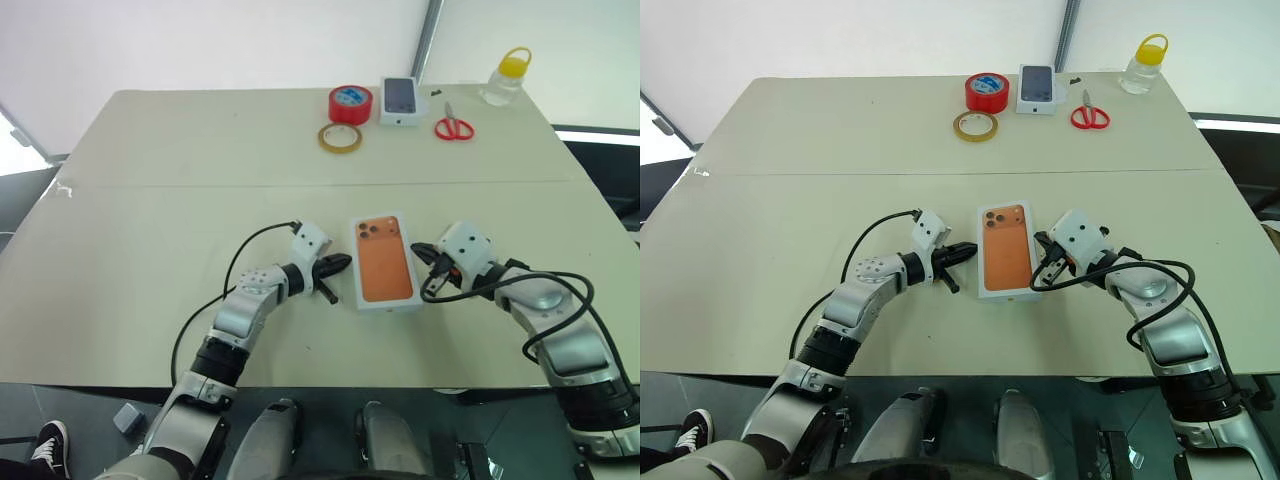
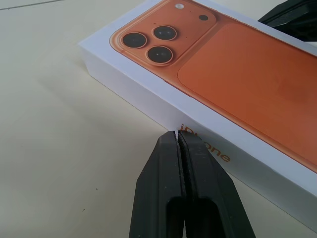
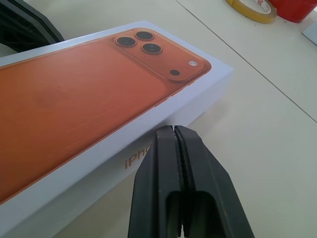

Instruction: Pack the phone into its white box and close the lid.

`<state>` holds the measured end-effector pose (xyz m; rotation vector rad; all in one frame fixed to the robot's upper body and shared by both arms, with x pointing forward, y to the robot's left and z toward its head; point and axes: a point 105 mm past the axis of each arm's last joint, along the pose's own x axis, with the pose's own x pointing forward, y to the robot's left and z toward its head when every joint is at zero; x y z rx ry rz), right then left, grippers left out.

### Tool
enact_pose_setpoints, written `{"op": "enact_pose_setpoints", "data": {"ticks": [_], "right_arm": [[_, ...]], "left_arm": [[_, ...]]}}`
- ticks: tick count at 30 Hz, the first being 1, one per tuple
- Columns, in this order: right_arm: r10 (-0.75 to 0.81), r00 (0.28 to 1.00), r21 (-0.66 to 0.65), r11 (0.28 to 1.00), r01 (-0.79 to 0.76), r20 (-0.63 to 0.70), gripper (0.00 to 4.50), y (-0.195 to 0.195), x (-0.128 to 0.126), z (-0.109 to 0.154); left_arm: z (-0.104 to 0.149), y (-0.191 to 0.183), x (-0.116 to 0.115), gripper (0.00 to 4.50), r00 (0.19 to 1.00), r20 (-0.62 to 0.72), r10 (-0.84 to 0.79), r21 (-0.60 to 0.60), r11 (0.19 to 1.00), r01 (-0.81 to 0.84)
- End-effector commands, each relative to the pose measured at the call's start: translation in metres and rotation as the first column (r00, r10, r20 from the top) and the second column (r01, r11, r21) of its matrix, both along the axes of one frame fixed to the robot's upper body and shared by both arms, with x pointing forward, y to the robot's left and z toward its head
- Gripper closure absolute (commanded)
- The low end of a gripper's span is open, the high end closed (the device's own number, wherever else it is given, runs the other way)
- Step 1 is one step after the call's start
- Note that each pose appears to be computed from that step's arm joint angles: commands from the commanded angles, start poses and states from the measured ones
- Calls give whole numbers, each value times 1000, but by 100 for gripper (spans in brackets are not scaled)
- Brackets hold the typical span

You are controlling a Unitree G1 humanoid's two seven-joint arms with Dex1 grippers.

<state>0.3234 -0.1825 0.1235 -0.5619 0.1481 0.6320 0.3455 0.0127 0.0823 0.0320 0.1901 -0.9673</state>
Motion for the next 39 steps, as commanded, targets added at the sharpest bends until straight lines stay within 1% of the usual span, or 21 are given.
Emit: {"op": "enact_pose_setpoints", "data": {"ticks": [1,8,11,12,15,17,21,25,29,34,37,39], "right_arm": [[48,997,-2,999,-48,52,444,9,-4,12],[39,998,-11,999,-39,55,444,6,-3,12],[35,998,-15,999,-34,58,444,5,-2,12],[31,998,-17,999,-30,57,444,4,-2,12],[20,998,-26,999,-19,54,444,1,-1,9],[20,998,-28,999,-18,54,444,1,-1,9],[20,999,-29,999,-18,50,444,-1,-2,8],[11,999,-39,999,-9,48,444,-3,-2,7],[4,999,-68,998,-1,45,444,-5,-1,2],[24,999,-75,997,-20,42,444,1,-3,-2],[28,999,-110,994,-24,38,444,1,-2,-6],[33,998,-110,993,-27,51,444,2,-1,-4]], "left_arm": [[21,-17,-1,442,997,64,-48,-35,998,50],[33,-27,-2,442,994,87,-69,-56,996,74],[31,-30,-6,442,994,67,-87,-63,994,91],[26,-30,-6,442,992,95,-86,-16,996,88],[20,-29,-10,442,994,63,-93,-25,995,95],[24,-30,-9,442,994,63,-90,-52,994,93],[23,-34,-7,442,992,88,-88,-16,996,90],[33,-37,-7,442,992,93,-91,-59,994,97],[29,-35,-8,442,992,84,-92,-52,994,97],[25,-32,-9,442,992,78,-95,-39,994,98],[18,-29,-9,442,993,73,-88,-8,996,89],[16,-27,-9,442,995,66,-80,-7,997,80]]}}
